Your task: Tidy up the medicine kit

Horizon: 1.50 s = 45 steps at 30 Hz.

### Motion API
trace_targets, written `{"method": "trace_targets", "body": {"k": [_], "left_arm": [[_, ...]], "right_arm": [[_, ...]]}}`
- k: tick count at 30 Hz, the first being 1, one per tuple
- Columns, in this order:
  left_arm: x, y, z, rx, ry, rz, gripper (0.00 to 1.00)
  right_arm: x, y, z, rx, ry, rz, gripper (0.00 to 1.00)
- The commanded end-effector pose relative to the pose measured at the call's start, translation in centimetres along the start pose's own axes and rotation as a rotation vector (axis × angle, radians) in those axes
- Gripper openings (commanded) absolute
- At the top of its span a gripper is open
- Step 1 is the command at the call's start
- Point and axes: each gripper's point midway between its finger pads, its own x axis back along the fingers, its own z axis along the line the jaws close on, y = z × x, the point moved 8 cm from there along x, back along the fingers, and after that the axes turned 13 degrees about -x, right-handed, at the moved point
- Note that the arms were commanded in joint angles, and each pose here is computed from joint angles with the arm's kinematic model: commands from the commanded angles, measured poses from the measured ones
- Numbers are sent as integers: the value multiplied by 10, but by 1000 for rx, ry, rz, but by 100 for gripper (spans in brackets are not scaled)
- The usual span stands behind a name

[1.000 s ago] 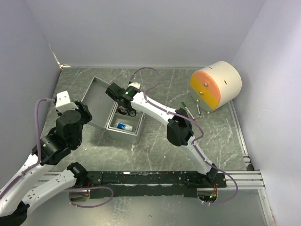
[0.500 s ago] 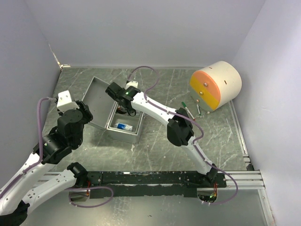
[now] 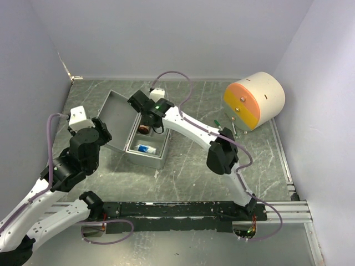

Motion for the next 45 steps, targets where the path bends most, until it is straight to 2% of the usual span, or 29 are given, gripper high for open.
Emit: {"method": "trace_targets", "body": {"k": [1,6,10,12,15,18,21,24,29,38,41,45], "left_arm": [[-2,2,-3,-22,-1,-4,66],[-7,9,-19,-84,-78,20,83],[-11,17,-35,-136,-160,45,94],[-12,20,-42,-158,-211,44,96],[-16,25,-53,-181,-293,44,100],[-29,29,-60,-210,-338,72,100],[-43,27,-74,-271,-495,126,100],[-58,27,-81,-282,-551,179,100],[-90,35,-63,-231,-464,238,97],[-117,39,8,-42,-80,248,100],[-118,31,22,31,-20,238,100],[-124,14,30,76,-40,285,100]], "right_arm": [[34,22,9,-17,165,-45,35],[56,38,-11,0,333,-115,36],[61,48,-38,-32,368,-160,39],[60,52,-52,-22,351,-169,41],[56,52,-75,-9,297,-171,51],[54,52,-94,6,286,-168,55],[53,52,-111,6,306,-159,56],[48,52,-121,7,342,-122,53],[43,50,-130,18,337,-92,51],[38,43,-135,-1,358,-52,51],[37,43,-133,0,360,-46,51],[36,41,-131,-4,371,-36,51]]}}
